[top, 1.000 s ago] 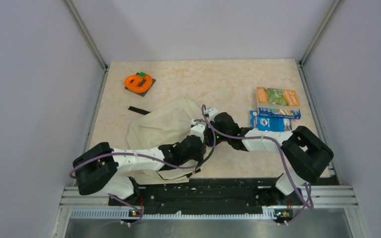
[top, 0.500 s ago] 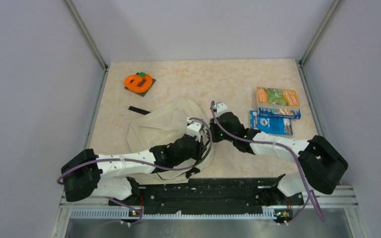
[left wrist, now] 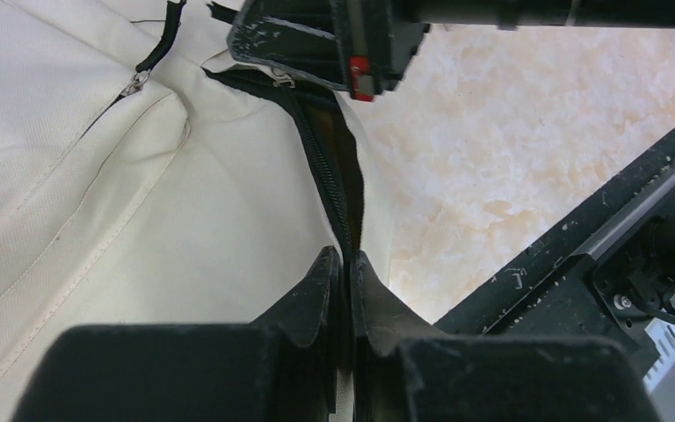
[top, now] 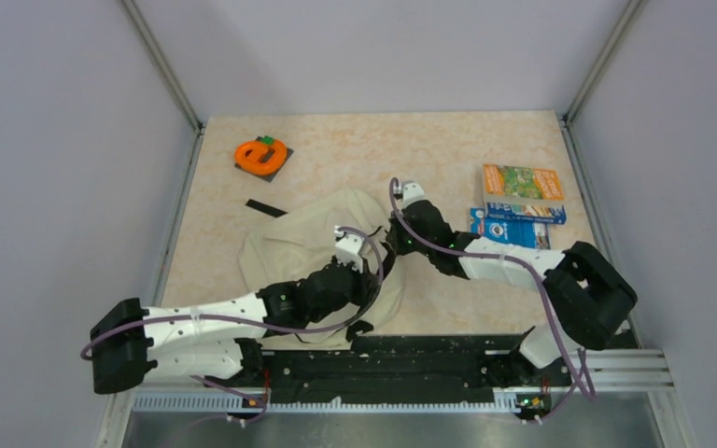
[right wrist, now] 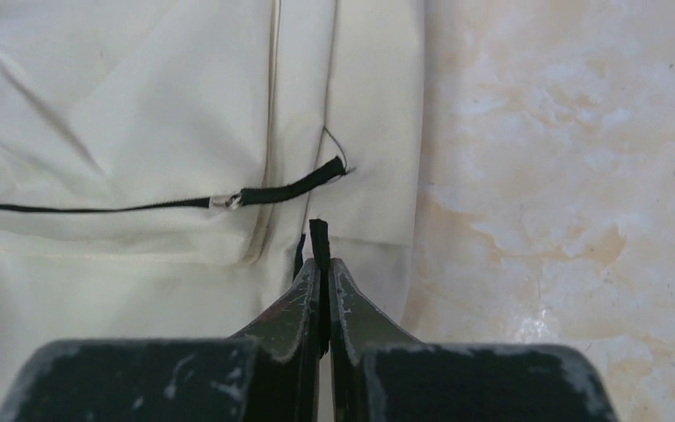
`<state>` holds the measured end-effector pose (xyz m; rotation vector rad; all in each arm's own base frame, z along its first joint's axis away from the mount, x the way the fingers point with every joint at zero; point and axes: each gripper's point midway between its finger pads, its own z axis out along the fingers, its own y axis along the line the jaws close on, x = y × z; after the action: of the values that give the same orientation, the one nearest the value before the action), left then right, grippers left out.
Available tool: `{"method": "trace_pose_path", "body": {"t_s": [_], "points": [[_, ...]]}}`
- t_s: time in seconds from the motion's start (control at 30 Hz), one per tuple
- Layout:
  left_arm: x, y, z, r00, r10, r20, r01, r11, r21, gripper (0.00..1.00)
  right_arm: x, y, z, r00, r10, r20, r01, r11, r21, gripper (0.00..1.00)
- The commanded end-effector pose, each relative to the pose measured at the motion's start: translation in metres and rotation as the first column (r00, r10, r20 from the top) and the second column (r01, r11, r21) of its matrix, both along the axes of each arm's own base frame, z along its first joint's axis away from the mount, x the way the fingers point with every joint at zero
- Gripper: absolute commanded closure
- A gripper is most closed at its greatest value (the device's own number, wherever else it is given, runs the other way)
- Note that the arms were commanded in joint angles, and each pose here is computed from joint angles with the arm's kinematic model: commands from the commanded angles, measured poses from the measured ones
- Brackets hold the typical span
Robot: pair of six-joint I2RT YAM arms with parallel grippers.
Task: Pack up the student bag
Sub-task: Unzip the student bag at the center of the board.
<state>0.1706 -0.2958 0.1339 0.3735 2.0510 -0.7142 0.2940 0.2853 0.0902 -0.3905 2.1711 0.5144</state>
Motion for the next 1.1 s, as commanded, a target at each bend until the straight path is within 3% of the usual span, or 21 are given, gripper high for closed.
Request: {"method": "trace_pose_path", "body": {"t_s": [0.0, 0.33, 0.53, 0.6, 0.67, 0.73, 0.77, 1.07], "points": [[-0.022, -0.009, 0.018, 0.993, -0.118, 0.001, 0.118, 0.992, -0.054, 1.00, 0.057, -0.016, 0.018, 0.984, -0.115, 0.136, 0.118, 0.993, -0.014, 1.00], [-0.020, -0.001, 0.041, 0.992, -0.115, 0.052, 0.119, 0.991, -0.066, 1.00, 0.099, -0.007, 0.020, 0.973, -0.115, 0.199, 0.120, 0.993, -0.010, 1.00], [-0.005, 0.007, 0.037, 0.996, -0.030, 0.079, 0.032, 0.999, -0.028, 1.00, 0.111, -0.002, 0.033, 0.969, -0.100, 0.225, 0.108, 0.994, -0.023, 1.00], [0.000, 0.009, 0.040, 0.997, 0.000, 0.083, 0.001, 1.000, -0.009, 0.80, 0.108, -0.002, 0.036, 0.973, -0.090, 0.214, 0.099, 0.995, -0.032, 0.98], [0.003, 0.012, 0.042, 0.996, 0.021, 0.084, -0.022, 1.000, 0.013, 0.55, 0.101, -0.004, 0.044, 0.975, -0.083, 0.206, 0.090, 0.996, -0.023, 0.72], [0.004, 0.012, 0.042, 0.996, 0.022, 0.081, -0.025, 0.999, 0.034, 0.41, 0.089, -0.007, 0.051, 0.978, -0.070, 0.198, 0.071, 0.997, -0.001, 0.45], [0.002, 0.011, 0.040, 0.997, 0.007, 0.074, -0.010, 0.999, 0.043, 0.39, 0.082, -0.009, 0.055, 0.979, -0.062, 0.192, 0.061, 0.998, 0.007, 0.40], [-0.046, -0.001, -0.013, 0.961, -0.248, -0.119, 0.265, 0.950, 0.166, 0.29, 0.023, -0.046, 0.074, 0.986, -0.080, 0.147, 0.069, 0.995, 0.077, 0.34]]}}
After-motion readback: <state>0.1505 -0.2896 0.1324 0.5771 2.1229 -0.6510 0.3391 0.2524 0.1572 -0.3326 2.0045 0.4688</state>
